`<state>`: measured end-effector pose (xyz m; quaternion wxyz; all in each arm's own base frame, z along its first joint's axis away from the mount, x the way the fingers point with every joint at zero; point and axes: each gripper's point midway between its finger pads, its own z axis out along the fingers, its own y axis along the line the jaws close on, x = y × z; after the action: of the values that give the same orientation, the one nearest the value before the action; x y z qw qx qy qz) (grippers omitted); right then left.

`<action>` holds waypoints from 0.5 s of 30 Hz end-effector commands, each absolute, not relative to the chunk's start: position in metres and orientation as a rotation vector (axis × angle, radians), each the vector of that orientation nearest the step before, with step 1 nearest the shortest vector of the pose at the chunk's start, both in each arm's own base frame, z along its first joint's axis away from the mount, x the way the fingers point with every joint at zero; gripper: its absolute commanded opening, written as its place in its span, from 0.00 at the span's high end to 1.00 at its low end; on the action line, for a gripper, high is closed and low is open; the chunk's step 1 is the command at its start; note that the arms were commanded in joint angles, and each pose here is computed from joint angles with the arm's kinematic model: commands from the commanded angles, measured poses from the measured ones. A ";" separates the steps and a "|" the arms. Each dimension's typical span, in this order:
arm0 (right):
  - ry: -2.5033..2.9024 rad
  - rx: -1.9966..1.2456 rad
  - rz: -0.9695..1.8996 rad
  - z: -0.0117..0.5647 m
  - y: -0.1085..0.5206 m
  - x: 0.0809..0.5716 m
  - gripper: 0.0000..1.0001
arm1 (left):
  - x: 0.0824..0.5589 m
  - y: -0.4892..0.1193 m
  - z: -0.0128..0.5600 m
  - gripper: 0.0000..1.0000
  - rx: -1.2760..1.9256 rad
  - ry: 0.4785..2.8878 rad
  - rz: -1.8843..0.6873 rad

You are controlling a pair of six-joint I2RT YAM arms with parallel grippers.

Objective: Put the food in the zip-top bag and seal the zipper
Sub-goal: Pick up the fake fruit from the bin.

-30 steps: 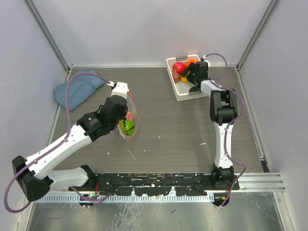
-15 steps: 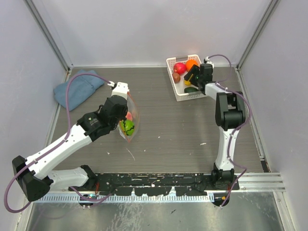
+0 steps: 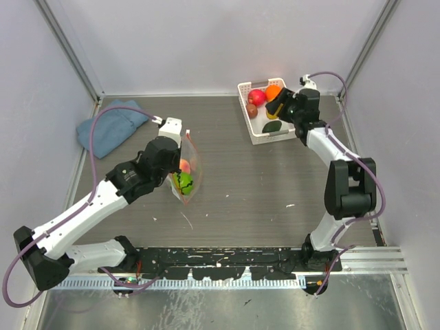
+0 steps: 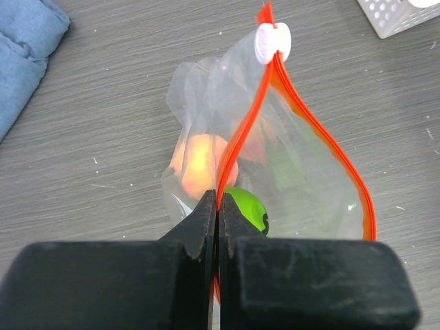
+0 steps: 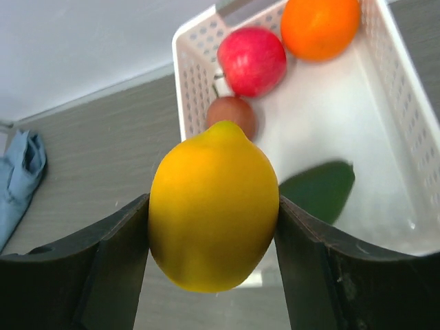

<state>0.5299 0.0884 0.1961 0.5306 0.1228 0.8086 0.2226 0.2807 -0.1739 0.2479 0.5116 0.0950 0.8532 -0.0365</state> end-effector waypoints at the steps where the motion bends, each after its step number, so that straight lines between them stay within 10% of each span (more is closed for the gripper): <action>1: 1.898 0.227 0.635 0.231 0.106 0.481 0.54 | 0.280 -0.181 0.274 1.00 0.179 1.978 -0.210; 15: 1.834 0.036 0.863 0.284 0.155 0.345 0.54 | 0.275 -0.201 0.281 1.00 0.209 1.997 -0.331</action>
<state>0.3787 0.1308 0.2613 0.5269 0.0488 0.7879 0.3151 0.2688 -0.1893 0.2539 0.5022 0.1033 0.8529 -0.0983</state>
